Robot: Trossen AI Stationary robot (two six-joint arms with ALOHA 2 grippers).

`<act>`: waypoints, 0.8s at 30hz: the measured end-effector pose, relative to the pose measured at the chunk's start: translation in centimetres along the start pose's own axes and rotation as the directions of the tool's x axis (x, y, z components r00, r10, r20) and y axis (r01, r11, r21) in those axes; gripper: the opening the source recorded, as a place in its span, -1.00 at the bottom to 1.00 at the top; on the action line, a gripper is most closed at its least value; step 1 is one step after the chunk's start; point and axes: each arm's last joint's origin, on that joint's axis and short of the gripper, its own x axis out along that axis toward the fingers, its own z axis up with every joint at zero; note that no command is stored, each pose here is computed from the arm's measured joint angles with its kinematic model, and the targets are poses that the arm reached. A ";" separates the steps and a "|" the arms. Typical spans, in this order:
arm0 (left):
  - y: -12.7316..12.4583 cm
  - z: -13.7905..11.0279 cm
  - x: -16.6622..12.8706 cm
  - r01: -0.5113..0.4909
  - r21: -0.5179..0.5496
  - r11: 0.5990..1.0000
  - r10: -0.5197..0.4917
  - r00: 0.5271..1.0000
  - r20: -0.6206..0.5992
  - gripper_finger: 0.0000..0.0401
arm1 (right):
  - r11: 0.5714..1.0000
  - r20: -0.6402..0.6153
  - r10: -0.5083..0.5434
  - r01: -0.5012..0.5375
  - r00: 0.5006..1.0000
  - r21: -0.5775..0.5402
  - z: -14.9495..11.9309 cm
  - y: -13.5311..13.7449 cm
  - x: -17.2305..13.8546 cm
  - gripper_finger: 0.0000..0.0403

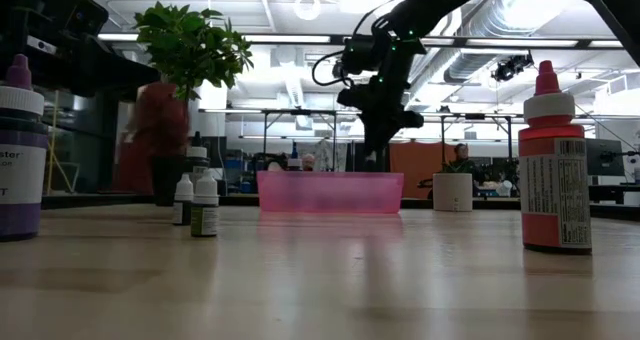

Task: Pick & Place food coloring
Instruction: Put the small black food coloring bottle into the red bin

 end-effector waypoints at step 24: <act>0.0 0.0 0.0 0.000 0.000 1.000 0.000 1.000 0.000 -1.00 | 0.994 -0.038 -0.091 0.093 0.995 0.064 0.3 -0.3 5.1 -0.80</act>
